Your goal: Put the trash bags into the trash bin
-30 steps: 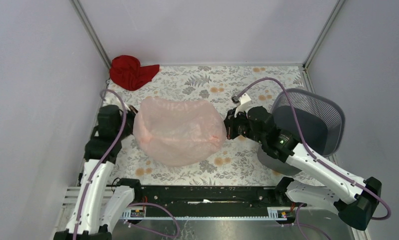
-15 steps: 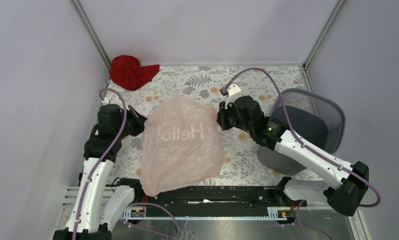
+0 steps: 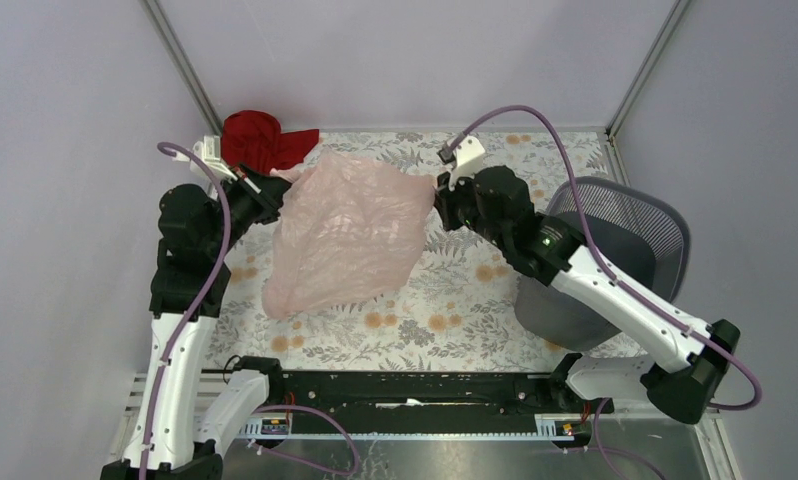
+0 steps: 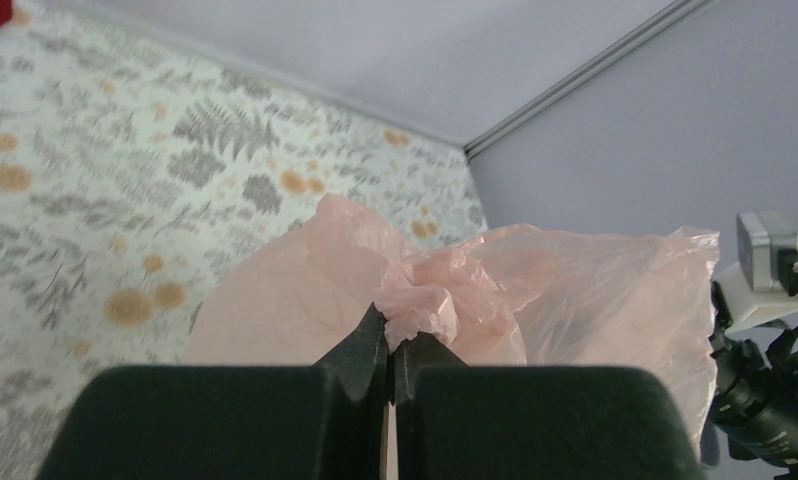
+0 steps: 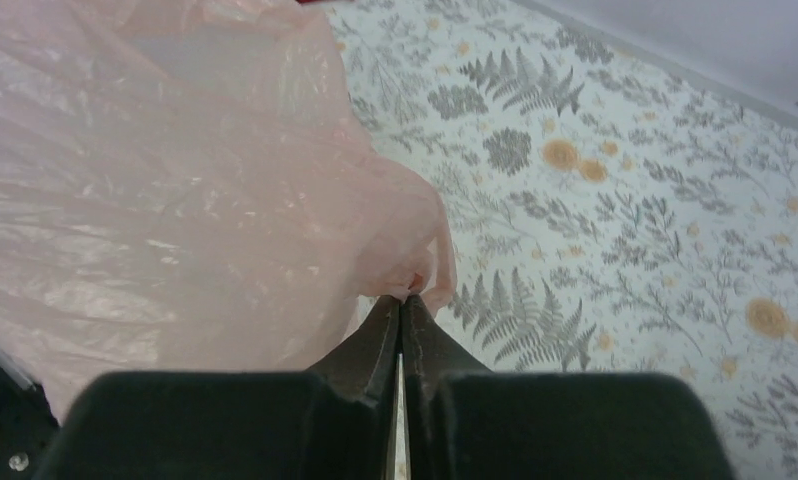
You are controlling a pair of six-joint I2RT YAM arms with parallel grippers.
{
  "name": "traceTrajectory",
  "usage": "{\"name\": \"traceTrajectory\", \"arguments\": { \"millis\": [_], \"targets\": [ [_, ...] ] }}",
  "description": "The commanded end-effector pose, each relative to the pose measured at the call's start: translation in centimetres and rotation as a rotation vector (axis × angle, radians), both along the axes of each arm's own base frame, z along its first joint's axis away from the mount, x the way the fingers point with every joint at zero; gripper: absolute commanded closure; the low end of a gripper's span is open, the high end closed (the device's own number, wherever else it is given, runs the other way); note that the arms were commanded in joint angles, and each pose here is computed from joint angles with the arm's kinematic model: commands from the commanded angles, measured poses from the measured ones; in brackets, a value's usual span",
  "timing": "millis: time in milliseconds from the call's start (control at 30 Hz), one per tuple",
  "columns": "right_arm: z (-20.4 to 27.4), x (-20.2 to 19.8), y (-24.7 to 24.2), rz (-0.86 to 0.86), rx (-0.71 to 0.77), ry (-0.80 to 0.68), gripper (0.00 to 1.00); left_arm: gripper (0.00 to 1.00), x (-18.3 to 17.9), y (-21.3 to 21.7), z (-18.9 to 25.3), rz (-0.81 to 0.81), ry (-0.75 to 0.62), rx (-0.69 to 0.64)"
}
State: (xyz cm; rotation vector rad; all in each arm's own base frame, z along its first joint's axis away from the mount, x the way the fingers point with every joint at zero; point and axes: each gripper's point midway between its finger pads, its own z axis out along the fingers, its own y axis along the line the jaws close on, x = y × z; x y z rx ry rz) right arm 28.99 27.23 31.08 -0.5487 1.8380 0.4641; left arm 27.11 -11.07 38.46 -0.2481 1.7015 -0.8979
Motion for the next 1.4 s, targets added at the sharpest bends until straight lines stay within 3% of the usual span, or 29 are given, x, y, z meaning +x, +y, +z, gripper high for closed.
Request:
{"name": "traceTrajectory", "arguments": {
  "millis": [0, 100, 167, 300, 400, 633, 800, 1133, 1167, 1300, 1367],
  "targets": [
    [-2.6, -1.1, -1.7, -0.018, -0.042, 0.033, 0.97, 1.00, -0.1, -0.7, -4.2, -0.045, 0.070, -0.011],
    [-2.3, -1.8, -2.0, -0.004, -0.040, 0.049, 0.99, 1.00, -1.1, -2.1, -3.8, -0.140, 0.044, -0.041],
    [-1.0, -2.2, -2.1, 0.006, -0.022, 0.037, 0.94, 1.00, -1.9, -2.4, -1.9, -0.169, -0.027, -0.046],
    [0.7, -3.4, -2.5, 0.039, -0.023, 0.053, 0.65, 1.00, -0.8, -0.3, -2.2, -0.031, 0.001, 0.017],
    [0.7, -4.1, -5.5, -0.056, -0.105, 0.107, 0.37, 1.00, -0.2, 0.5, -3.3, 0.013, 0.038, 0.068],
    [3.4, -6.2, -13.5, -0.325, -0.183, 0.129, 0.02, 1.00, 0.6, 3.2, -3.1, 0.170, 0.016, 0.111],
    [3.2, -6.8, -19.3, -0.697, -0.132, 0.154, 0.00, 1.00, -0.3, 1.0, -3.2, 0.039, 0.041, 0.070],
    [-3.9, -8.6, -16.6, -0.616, -0.234, 0.411, 0.00, 1.00, -1.1, 0.0, -4.3, -0.025, 0.072, 0.053],
    [-4.3, -8.7, -16.1, -0.584, -0.246, 0.421, 0.03, 1.00, -1.0, -0.1, -4.6, -0.027, 0.081, 0.051],
    [-4.9, -8.3, -14.8, -0.512, -0.245, 0.420, 0.42, 1.00, -0.8, -0.4, -5.0, -0.045, 0.092, 0.042],
    [-5.0, -8.1, -14.5, -0.482, -0.251, 0.407, 0.51, 1.00, -1.0, -0.8, -5.2, -0.074, 0.091, 0.045]
  ]
}}
